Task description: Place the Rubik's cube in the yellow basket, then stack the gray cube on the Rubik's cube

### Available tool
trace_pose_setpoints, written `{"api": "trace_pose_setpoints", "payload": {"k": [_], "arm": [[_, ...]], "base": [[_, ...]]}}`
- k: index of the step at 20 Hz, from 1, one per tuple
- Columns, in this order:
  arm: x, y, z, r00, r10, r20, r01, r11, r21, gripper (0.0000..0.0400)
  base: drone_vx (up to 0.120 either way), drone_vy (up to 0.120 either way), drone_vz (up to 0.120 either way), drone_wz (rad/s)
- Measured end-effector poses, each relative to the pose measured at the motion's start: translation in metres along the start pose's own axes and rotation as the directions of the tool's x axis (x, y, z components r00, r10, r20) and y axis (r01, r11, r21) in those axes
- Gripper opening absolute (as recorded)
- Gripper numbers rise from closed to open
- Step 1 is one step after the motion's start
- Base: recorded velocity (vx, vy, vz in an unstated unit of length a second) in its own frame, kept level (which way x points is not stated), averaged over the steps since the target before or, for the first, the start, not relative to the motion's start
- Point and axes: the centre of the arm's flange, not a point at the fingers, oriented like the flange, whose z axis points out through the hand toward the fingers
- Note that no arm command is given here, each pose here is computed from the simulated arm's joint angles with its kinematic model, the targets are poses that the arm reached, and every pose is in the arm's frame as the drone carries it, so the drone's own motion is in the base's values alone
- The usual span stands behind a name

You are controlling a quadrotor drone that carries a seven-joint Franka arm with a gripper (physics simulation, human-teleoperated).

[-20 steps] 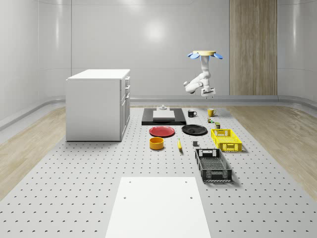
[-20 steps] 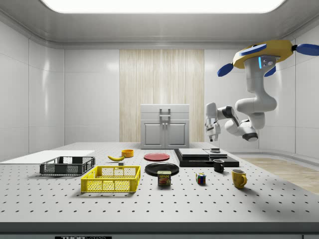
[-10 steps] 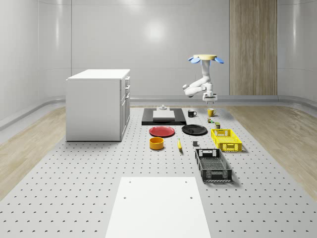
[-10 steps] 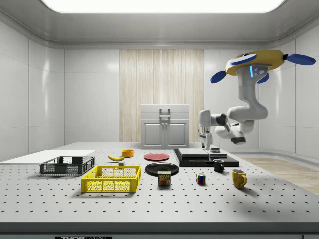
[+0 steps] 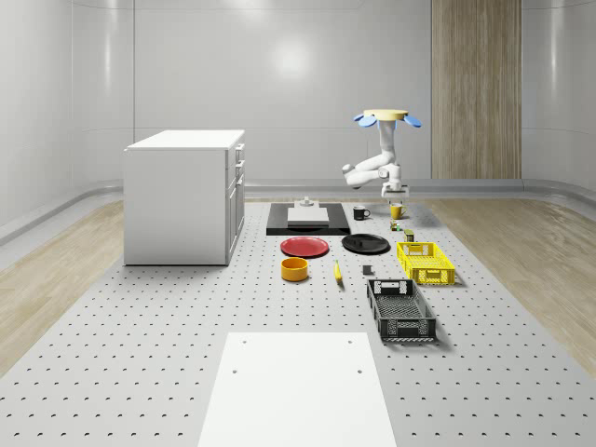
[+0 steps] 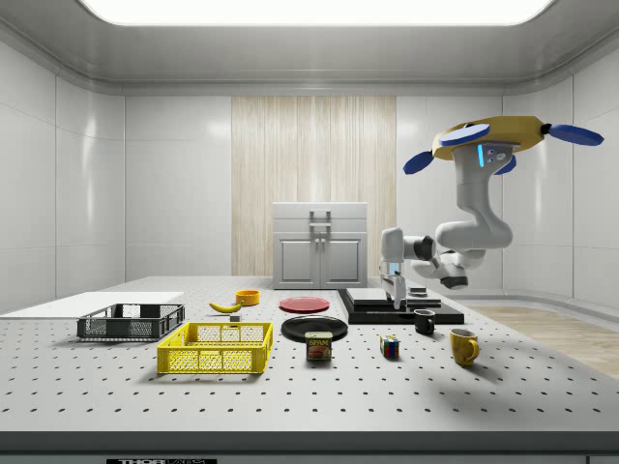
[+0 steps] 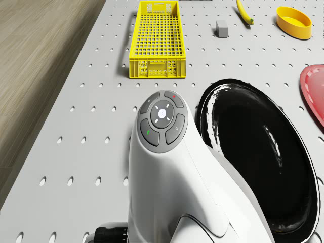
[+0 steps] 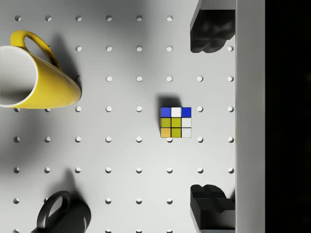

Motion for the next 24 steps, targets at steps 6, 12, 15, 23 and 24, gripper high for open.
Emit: {"api": "trace_pose_setpoints", "payload": {"k": [6,12,15,23,24], "arm": [[0.0,0.0,0.0,1.0,0.0,-0.002,0.0,1.0,-0.002,0.04],[0.0,0.0,0.0,1.0,0.0,-0.003,0.0,1.0,-0.003,0.04],[0.0,0.0,0.001,1.0,0.0,-0.003,0.0,1.0,-0.003,0.04],[0.002,-0.003,0.026,1.0,0.0,-0.003,0.0,1.0,-0.003,0.04],[0.004,-0.004,0.028,1.0,0.0,-0.003,0.0,1.0,-0.003,0.04]], "base": [[0.0,0.0,-0.12,0.0],[0.0,0.0,-0.12,0.0],[0.0,0.0,-0.067,0.0],[0.0,0.0,0.0,0.0],[0.0,0.0,0.0,0.0]]}}
